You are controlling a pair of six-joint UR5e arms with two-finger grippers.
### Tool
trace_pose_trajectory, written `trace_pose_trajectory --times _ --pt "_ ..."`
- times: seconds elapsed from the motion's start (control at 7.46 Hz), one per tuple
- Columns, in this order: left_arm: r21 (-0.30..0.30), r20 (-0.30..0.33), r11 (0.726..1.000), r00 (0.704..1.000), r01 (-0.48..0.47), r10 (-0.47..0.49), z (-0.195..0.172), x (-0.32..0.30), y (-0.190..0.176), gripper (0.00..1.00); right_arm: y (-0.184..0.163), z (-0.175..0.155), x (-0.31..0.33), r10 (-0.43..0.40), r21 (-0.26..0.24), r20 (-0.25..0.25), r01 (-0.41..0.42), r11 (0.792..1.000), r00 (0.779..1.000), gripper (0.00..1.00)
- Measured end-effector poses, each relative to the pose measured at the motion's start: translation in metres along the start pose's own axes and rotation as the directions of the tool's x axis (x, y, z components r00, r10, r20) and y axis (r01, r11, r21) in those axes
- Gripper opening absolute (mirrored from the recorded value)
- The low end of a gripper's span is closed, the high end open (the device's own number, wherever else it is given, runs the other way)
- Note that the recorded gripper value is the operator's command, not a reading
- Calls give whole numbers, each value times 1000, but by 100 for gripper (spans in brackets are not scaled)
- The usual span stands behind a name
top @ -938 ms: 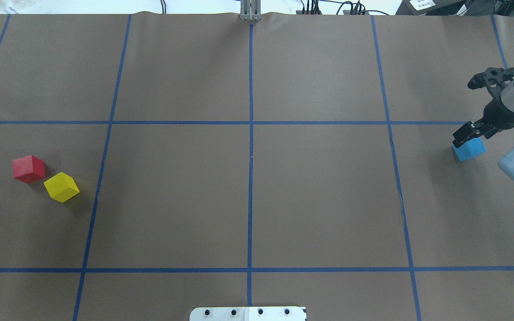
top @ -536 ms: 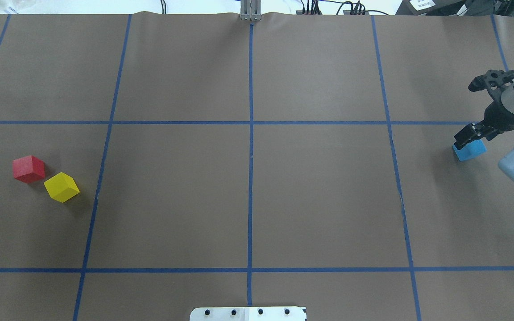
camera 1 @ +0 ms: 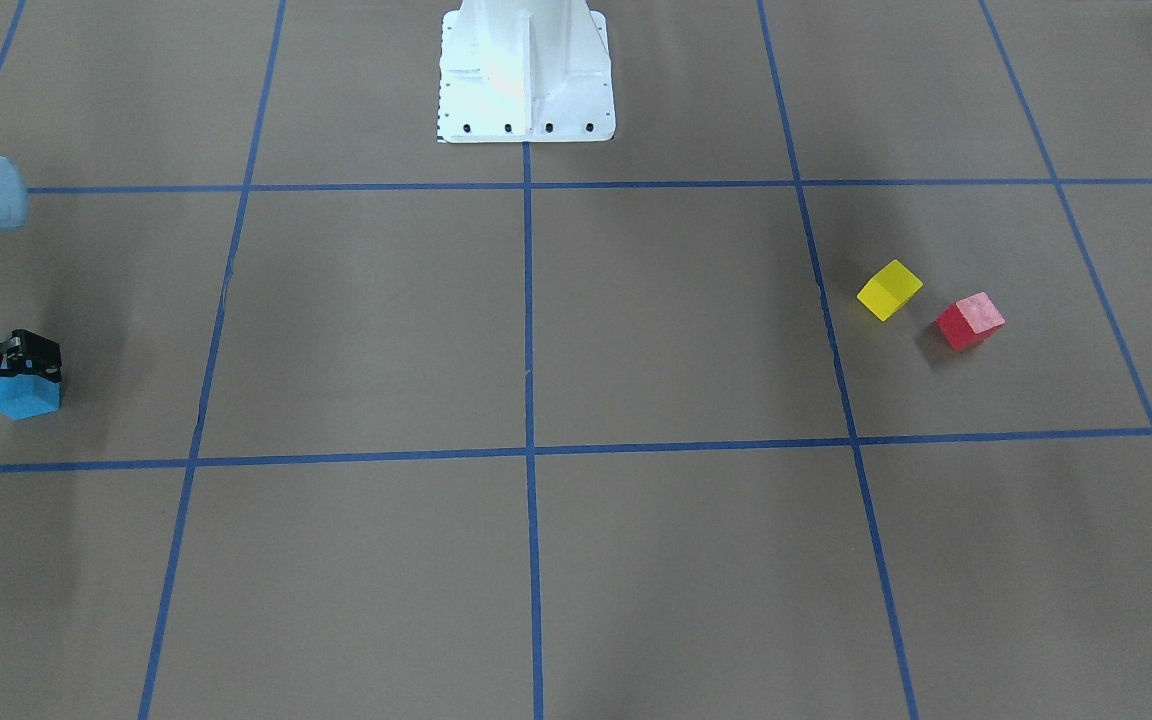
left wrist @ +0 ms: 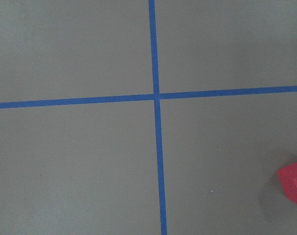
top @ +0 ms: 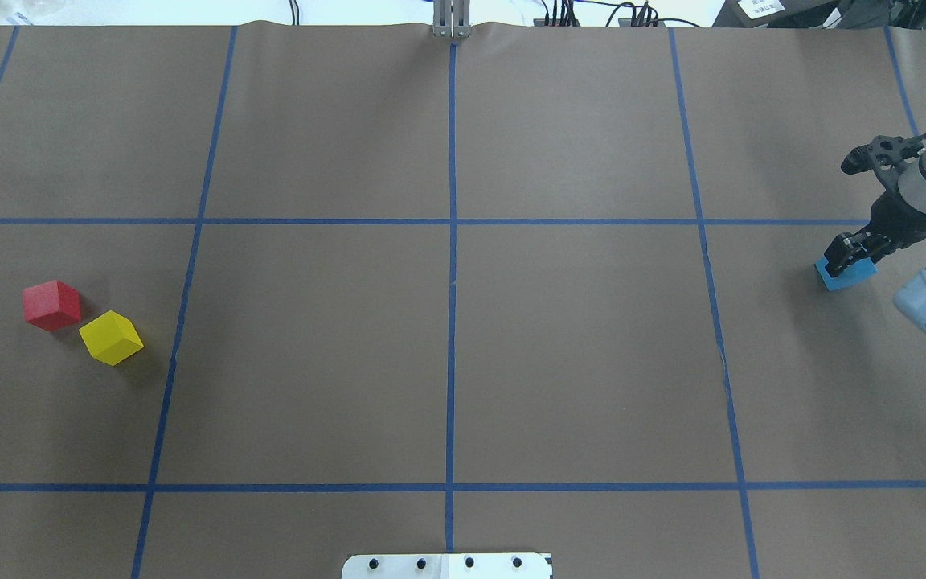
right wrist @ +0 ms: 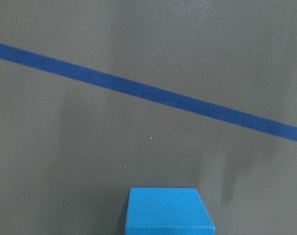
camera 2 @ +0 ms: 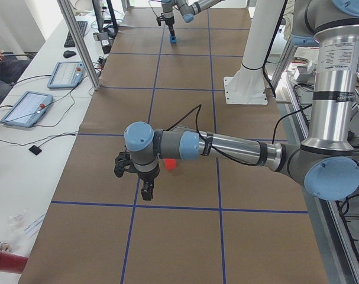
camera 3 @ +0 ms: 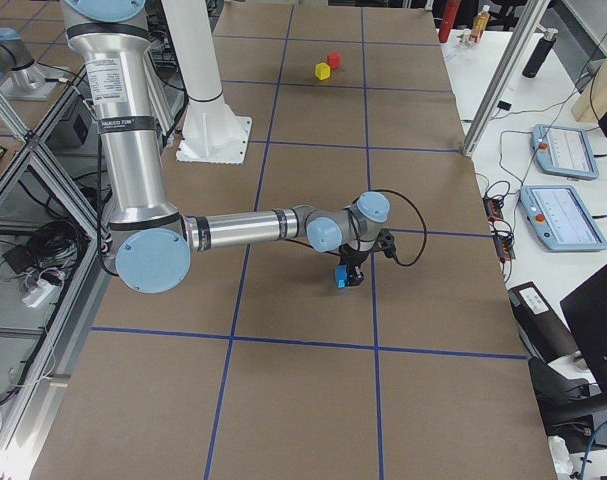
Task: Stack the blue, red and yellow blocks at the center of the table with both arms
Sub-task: 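Lift the blue cube and carry it with the right gripper to the table center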
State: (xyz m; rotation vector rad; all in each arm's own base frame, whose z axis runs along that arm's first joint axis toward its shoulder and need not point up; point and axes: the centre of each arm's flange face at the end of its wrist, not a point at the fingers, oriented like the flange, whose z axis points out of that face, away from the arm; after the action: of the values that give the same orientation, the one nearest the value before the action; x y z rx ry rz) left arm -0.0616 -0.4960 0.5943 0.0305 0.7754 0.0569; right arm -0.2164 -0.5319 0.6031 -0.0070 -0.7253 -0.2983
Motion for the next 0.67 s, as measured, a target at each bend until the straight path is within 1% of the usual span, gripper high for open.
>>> trace_pose_trajectory --times 0.13,0.27,0.4,0.54,0.67 --pt "2 -1 1000 1000 -2 2 -1 1 0 100 -1 -2 -1 -2 5 -1 2 1000 1000 0" --pt "4 -1 1000 1000 -4 4 -2 2 0 100 -5 -15 -4 -4 23 8 4 1000 1000 0" --pt "5 -1 1000 1000 -4 4 -3 3 0 100 -17 -43 -16 4 42 29 -5 999 1000 0" --pt "9 2 1000 1000 -8 8 -5 5 -1 100 -38 -77 -42 20 39 53 -22 999 998 0" --pt "23 6 1000 1000 -22 22 -12 12 -2 100 -67 -111 -84 28 23 63 -29 999 998 0"
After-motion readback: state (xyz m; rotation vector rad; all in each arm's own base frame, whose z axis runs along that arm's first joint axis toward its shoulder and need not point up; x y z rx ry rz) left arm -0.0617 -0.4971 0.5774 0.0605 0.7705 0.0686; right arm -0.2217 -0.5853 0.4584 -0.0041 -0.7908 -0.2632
